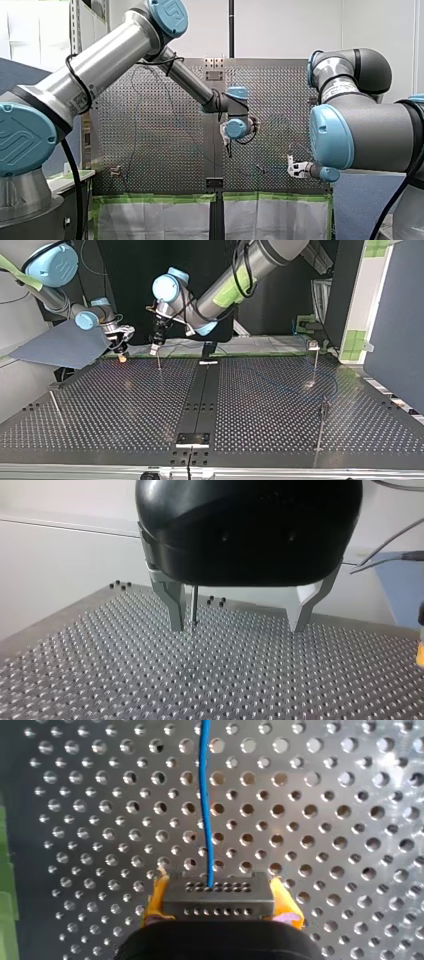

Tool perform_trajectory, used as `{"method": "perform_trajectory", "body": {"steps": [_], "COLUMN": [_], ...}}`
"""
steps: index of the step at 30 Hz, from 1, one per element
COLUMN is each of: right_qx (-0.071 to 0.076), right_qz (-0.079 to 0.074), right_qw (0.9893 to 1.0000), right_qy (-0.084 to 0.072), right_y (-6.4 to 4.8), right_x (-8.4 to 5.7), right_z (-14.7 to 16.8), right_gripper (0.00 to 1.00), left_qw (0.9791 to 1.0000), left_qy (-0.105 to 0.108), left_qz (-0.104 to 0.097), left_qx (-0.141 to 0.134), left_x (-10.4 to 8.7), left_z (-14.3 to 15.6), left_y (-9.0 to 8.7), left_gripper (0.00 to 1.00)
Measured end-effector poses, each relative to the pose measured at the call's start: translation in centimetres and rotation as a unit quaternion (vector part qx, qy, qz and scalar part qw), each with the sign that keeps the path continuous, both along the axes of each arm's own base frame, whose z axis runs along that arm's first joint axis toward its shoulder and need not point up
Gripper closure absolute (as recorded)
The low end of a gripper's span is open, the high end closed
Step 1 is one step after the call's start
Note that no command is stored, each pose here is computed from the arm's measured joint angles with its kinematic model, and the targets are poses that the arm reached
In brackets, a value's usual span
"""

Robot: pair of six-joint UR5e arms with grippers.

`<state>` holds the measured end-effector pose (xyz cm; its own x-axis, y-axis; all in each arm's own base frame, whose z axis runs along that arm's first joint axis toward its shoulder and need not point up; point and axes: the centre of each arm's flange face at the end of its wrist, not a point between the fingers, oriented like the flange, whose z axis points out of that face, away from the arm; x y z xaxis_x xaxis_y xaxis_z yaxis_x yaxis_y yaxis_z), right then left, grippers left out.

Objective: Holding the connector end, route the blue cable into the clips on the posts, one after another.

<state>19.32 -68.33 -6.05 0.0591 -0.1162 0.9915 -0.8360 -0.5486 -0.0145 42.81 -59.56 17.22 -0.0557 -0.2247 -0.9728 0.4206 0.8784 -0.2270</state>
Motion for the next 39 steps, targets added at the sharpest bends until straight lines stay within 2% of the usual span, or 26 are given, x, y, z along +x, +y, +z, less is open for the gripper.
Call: {"method": "perform_trajectory", "body": {"steps": [4, 7, 10, 13, 21, 32, 34, 39], "right_qx": [0.005, 0.013, 0.015, 0.016, 0.015, 0.015, 0.015, 0.015], "right_qz": [0.003, 0.003, 0.002, 0.000, -0.001, 0.001, 0.001, 0.001], "right_qw": [0.9999, 0.9997, 0.9996, 0.9996, 0.9996, 0.9996, 0.9996, 0.9996], "right_qy": [0.013, 0.020, 0.023, 0.024, 0.025, 0.023, 0.023, 0.023], "right_y": [0.4, 0.6, 0.6, 0.6, 0.5, 0.5, 0.5, 0.5], "right_x": [0.3, 0.2, 0.1, -0.1, -0.2, -0.2, -0.2, -0.2], "right_z": [-0.2, -0.3, -0.1, -0.1, -0.1, -0.1, -0.1, -0.1], "right_gripper": [1.00, 1.00, 1.00, 1.00, 1.00, 1.00, 1.00, 1.00], "left_qw": [1.0000, 0.9999, 0.9992, 0.9982, 0.9949, 0.9890, 0.9892, 0.9913], "left_qy": [0.002, -0.002, -0.007, -0.015, -0.041, -0.069, -0.066, -0.051], "left_qz": [0.000, 0.004, 0.012, 0.015, 0.016, 0.014, 0.014, 0.017], "left_qx": [-0.001, -0.016, -0.037, -0.055, -0.091, -0.131, -0.130, -0.120], "left_x": [-0.4, -0.1, 0.6, 0.5, -0.9, -4.3, -4.9, -6.6], "left_z": [1.2, 2.3, 3.4, 4.5, 7.3, 9.9, 9.4, 7.5], "left_y": [1.4, 2.5, 4.0, 5.0, 6.7, 8.1, 8.3, 8.9], "left_gripper": [0.00, 0.00, 0.00, 0.00, 0.00, 0.00, 0.00, 0.00]}}
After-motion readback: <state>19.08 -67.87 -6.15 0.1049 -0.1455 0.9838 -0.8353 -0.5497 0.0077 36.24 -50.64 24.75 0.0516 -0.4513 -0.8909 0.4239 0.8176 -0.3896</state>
